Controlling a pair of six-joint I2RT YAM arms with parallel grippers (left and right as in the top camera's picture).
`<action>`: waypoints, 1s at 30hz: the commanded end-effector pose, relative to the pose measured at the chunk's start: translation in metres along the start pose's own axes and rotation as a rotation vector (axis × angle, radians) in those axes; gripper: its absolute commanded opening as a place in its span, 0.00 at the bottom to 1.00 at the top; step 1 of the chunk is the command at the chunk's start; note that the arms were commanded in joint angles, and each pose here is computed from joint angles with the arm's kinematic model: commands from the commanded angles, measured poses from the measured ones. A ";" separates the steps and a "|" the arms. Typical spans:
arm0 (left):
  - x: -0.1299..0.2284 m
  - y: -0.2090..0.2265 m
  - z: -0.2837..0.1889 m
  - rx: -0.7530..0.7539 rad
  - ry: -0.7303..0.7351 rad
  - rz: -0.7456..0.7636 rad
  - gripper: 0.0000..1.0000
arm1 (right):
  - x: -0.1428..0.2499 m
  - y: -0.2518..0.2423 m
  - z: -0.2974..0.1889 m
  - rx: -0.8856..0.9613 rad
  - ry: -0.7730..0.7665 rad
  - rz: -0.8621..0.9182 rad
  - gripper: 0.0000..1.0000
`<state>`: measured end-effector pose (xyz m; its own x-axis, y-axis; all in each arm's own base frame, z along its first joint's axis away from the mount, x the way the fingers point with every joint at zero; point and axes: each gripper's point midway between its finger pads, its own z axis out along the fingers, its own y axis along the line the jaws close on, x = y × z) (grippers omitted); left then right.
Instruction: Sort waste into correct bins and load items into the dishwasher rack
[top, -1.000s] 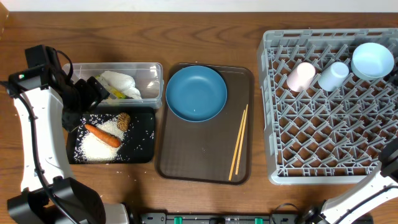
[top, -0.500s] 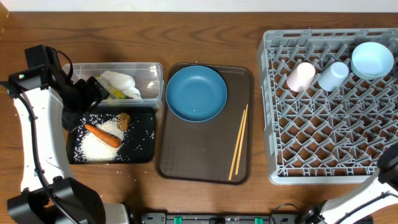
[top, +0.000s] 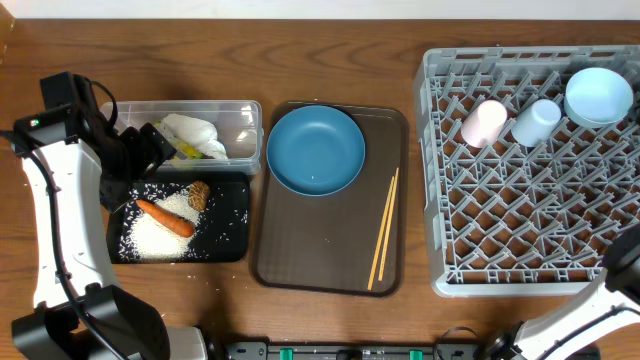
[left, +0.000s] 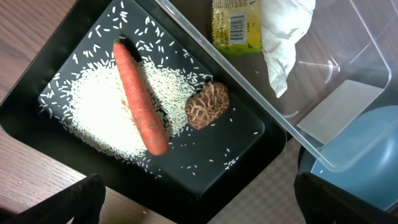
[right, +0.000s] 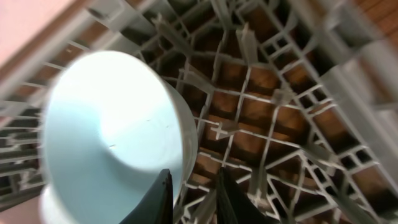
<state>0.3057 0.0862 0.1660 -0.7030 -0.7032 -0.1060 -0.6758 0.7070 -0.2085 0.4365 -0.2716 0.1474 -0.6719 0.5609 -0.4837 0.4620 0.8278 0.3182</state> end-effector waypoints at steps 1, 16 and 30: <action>0.000 0.002 -0.005 -0.001 -0.015 -0.002 0.98 | 0.012 -0.003 0.029 0.026 0.053 0.005 0.17; 0.000 0.002 -0.005 -0.001 -0.016 -0.002 0.98 | -0.003 0.003 0.015 0.023 -0.006 -0.017 0.01; 0.000 0.002 -0.005 -0.001 -0.015 -0.001 0.98 | -0.036 -0.018 -0.084 0.405 -0.178 -0.116 0.01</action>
<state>0.3057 0.0862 0.1660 -0.7030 -0.7032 -0.1060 -0.6758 0.7070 -0.2085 0.4235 -0.2890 0.1937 -0.6375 0.4968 -0.5889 0.5344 0.8357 0.1265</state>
